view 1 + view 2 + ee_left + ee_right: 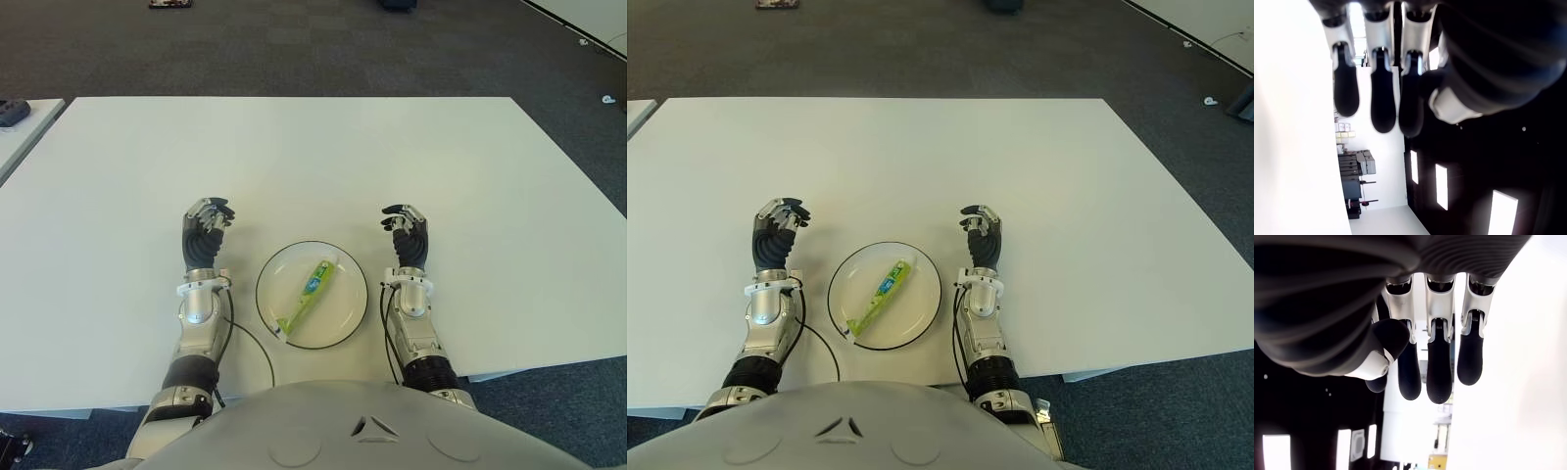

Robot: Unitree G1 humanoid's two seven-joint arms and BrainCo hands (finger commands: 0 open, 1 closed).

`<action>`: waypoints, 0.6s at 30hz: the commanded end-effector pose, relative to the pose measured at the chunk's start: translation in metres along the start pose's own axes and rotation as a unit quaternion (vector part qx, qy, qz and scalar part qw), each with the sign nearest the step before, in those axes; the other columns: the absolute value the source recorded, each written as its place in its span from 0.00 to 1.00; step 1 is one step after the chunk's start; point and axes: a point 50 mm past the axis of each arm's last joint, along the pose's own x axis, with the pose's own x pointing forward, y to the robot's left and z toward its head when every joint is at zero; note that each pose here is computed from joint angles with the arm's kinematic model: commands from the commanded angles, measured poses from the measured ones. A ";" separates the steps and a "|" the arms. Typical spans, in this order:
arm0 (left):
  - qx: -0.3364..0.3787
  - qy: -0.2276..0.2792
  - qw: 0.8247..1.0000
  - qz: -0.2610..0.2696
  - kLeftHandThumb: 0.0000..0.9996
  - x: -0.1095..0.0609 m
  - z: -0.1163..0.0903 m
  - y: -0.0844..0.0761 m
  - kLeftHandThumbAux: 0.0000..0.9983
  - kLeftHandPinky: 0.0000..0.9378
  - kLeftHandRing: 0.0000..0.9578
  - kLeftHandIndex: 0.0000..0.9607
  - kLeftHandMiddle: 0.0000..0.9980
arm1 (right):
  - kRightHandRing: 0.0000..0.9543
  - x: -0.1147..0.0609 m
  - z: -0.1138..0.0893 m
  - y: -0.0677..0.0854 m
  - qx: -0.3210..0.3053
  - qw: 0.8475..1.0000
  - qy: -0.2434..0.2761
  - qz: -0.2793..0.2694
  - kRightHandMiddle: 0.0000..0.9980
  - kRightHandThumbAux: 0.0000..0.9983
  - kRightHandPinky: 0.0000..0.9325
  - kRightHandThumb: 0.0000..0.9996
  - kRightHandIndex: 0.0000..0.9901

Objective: Put the toothpaste on the table into the plate.

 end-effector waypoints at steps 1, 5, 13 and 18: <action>0.018 0.039 0.999 0.001 0.70 -0.012 -0.013 0.005 0.72 0.55 0.56 0.45 0.54 | 0.55 0.002 -0.003 0.002 -0.021 0.999 0.009 0.023 0.47 0.69 0.53 0.84 0.43; 0.015 0.040 0.999 0.002 0.70 -0.012 -0.013 0.004 0.72 0.54 0.55 0.45 0.53 | 0.52 0.002 -0.002 0.000 -0.068 0.994 0.022 0.085 0.47 0.69 0.51 0.83 0.41; 0.004 0.030 1.000 -0.001 0.70 -0.013 -0.012 0.004 0.72 0.54 0.54 0.45 0.53 | 0.49 0.005 0.001 -0.004 -0.116 0.978 0.054 0.167 0.46 0.69 0.52 0.83 0.42; 0.005 0.025 1.000 -0.005 0.70 -0.012 -0.012 0.003 0.72 0.54 0.55 0.45 0.53 | 0.49 0.007 -0.001 -0.007 -0.136 0.973 0.065 0.174 0.46 0.69 0.52 0.84 0.43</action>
